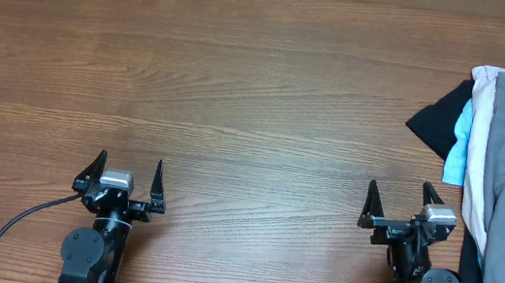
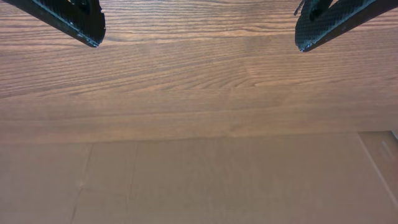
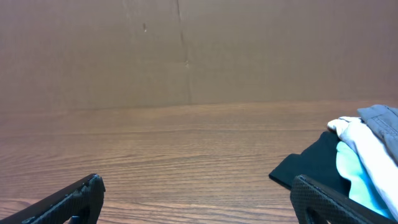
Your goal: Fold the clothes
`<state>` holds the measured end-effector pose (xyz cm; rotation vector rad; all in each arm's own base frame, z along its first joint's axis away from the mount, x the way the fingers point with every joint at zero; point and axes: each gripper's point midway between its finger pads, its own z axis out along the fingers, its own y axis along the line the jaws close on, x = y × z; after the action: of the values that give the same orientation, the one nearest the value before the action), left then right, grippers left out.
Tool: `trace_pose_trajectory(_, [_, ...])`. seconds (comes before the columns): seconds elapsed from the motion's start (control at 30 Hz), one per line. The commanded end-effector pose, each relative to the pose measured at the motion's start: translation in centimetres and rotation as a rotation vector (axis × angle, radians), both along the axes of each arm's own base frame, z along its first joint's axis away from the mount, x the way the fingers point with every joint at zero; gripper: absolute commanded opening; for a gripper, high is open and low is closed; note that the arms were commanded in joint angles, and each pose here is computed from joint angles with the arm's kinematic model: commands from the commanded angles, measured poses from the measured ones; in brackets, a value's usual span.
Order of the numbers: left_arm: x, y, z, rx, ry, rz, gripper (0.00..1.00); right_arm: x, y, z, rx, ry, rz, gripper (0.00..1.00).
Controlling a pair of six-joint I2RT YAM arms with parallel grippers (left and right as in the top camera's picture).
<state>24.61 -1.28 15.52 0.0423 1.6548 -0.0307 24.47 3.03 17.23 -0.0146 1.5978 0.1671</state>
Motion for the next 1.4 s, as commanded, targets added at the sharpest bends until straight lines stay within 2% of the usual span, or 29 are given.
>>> trace_pose_trajectory(0.0, [-0.02,0.05,0.13,0.019,-0.011,0.004,1.0,0.0,-0.06,-0.19,-0.003,-0.004,-0.005,1.0])
trace_pose_trajectory(1.37, [-0.02,0.05,0.13,0.019,-0.011,0.004,1.0,0.05,-0.51,0.37,0.034,-0.023,-0.032,1.0])
